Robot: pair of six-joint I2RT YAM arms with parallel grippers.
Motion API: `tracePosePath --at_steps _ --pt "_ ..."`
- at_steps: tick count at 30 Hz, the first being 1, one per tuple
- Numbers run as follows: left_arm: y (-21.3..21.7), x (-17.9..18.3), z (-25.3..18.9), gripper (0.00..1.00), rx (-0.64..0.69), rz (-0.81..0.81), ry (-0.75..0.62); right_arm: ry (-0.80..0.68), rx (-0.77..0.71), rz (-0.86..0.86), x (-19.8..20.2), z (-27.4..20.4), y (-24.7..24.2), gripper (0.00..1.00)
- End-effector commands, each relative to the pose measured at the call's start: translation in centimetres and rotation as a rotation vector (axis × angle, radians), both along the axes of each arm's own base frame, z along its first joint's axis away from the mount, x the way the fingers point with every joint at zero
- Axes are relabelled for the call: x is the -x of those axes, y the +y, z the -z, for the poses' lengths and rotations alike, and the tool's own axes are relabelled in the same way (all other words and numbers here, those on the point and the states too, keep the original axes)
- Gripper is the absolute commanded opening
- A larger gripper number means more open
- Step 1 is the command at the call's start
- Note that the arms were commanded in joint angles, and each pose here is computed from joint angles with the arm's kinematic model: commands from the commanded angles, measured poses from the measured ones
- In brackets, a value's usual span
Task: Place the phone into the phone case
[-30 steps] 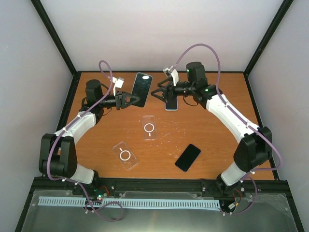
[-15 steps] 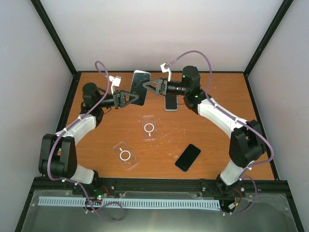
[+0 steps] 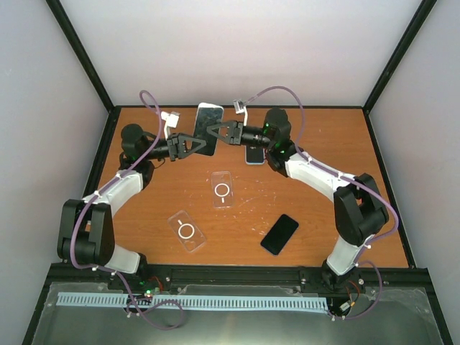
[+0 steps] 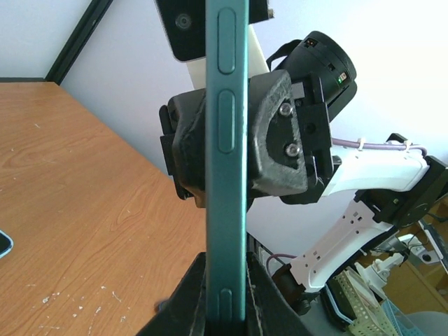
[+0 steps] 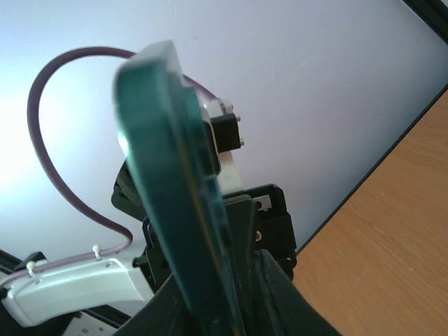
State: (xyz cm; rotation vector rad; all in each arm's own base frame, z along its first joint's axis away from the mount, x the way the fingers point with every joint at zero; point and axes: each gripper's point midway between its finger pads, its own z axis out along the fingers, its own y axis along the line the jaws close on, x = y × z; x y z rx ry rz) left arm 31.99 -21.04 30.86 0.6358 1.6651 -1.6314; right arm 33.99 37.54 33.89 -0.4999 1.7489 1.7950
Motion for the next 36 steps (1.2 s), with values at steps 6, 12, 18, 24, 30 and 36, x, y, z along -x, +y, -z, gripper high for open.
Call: tracePosePath --at_steps 6,12,18,24,30,36 --pt "0.1 -1.0 0.1 0.23 -0.1 -0.07 -0.089 -0.015 -0.007 0.03 -1.0 -0.4 -1.3 0.03" --pt "0.8 -1.6 2.1 0.94 -0.213 -0.131 -0.111 -0.033 0.063 0.02 -1.0 0.5 -2.2 0.03" --pt "2.3 -2.7 3.6 1.0 -0.376 -0.26 -0.174 -0.077 0.268 -0.009 -0.3 4.3 -3.1 0.03" --pt "3.9 -3.3 6.3 1.0 -0.51 -0.339 -0.182 -0.076 0.422 -0.053 0.4 8.1 -3.8 0.03" --pt "4.1 -2.6 8.8 1.0 -0.625 -0.258 -0.323 0.061 0.481 -0.136 1.1 12.6 -3.7 0.03" --pt "4.9 -2.2 12.5 1.0 -0.782 -0.155 -0.494 0.207 0.491 -0.16 1.2 16.1 -3.6 0.03"
